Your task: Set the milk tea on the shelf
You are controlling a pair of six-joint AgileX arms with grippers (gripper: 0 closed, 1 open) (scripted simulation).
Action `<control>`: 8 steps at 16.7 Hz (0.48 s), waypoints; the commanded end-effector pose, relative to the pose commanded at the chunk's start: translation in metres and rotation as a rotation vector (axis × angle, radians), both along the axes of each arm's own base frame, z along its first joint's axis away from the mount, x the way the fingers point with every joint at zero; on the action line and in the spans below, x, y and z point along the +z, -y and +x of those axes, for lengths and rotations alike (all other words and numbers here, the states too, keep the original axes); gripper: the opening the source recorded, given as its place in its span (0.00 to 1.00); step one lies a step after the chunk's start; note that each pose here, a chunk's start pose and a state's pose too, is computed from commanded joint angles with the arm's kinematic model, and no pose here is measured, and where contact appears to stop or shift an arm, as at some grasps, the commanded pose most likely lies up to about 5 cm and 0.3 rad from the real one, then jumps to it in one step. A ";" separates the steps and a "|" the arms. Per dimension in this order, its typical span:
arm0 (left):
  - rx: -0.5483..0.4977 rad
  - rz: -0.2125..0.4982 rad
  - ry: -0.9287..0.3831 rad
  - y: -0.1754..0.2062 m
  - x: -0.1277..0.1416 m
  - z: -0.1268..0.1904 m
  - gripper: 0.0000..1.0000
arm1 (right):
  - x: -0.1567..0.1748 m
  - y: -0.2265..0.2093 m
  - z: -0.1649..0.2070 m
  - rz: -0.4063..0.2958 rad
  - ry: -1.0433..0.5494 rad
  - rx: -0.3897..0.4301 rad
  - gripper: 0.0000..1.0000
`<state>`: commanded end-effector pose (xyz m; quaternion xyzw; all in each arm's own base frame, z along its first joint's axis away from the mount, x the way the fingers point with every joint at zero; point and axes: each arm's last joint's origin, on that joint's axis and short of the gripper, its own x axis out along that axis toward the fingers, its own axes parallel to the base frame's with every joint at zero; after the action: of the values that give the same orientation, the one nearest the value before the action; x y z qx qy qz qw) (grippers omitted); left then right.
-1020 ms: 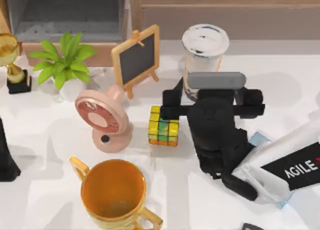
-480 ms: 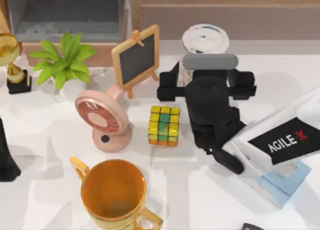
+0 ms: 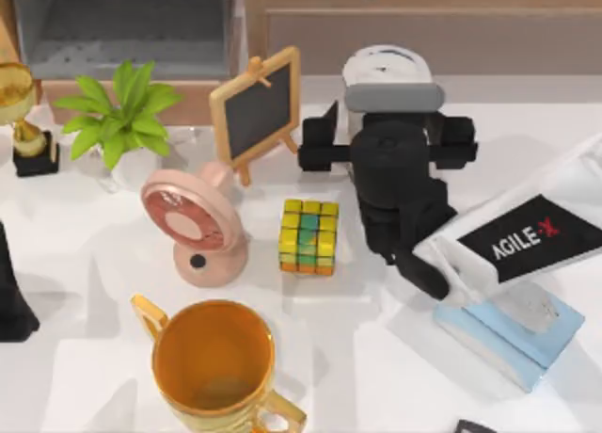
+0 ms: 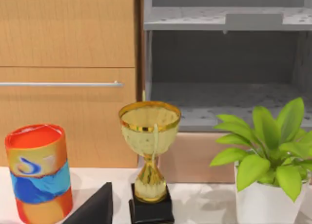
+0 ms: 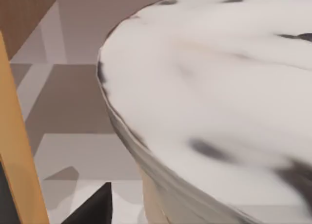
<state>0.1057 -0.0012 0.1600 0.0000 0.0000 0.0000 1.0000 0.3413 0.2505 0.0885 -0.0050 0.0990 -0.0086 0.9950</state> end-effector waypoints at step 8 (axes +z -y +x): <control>0.000 0.000 0.000 0.000 0.000 0.000 1.00 | 0.000 0.000 0.000 0.000 0.000 0.000 0.40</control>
<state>0.1057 -0.0012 0.1600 0.0000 0.0000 0.0000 1.0000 0.3413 0.2505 0.0885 -0.0050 0.0990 -0.0086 0.9950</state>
